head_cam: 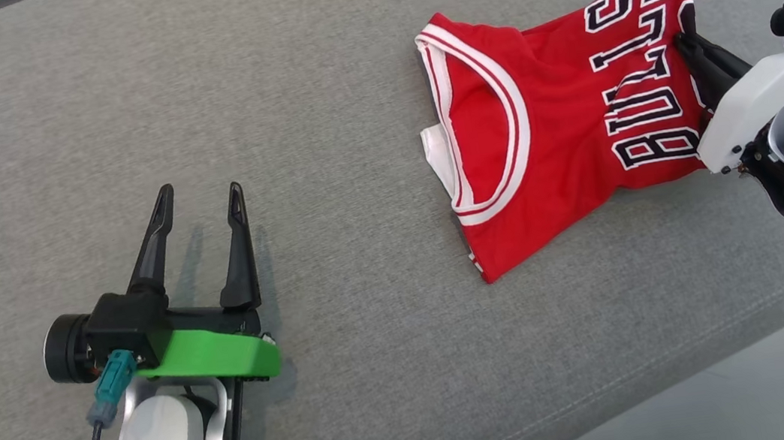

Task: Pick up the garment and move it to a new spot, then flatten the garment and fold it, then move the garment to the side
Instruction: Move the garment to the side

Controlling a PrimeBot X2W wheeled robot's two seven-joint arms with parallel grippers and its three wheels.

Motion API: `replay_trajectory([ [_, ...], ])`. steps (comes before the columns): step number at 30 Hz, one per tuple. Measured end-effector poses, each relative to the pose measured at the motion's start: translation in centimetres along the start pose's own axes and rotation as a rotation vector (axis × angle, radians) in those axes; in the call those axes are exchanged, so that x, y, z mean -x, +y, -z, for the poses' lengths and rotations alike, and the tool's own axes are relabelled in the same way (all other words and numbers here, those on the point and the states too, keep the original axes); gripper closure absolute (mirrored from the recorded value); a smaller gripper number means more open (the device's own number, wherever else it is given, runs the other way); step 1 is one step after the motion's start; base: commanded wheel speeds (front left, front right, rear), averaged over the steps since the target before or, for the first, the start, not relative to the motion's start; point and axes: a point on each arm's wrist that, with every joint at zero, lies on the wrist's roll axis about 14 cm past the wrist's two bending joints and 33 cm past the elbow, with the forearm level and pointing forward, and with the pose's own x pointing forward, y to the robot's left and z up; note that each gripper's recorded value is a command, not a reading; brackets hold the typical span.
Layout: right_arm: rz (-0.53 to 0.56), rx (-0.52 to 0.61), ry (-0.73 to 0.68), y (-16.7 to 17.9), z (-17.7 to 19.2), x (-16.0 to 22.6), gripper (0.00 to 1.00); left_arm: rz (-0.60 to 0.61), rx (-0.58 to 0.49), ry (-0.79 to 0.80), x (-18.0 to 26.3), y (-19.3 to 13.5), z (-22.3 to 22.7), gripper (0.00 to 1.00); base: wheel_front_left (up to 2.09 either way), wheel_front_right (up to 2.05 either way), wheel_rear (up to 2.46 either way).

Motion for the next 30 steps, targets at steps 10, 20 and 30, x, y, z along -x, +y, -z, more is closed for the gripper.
replay_trajectory([
  [10,0.104,0.063,-0.007,-3.8,-0.3,-0.3,1.0,0.065,0.049,0.061,-2.0,-1.9,3.5,0.0,0.0,0.0,0.0],
  [20,0.146,0.171,-0.054,-5.1,-3.3,-3.5,1.0,-0.039,0.038,0.084,0.3,1.7,3.9,0.0,0.0,0.0,0.0],
  [30,0.291,0.215,-0.088,-10.6,-5.8,-4.6,1.0,-0.086,-0.003,0.087,1.3,4.1,3.5,0.0,0.0,0.0,0.0],
])
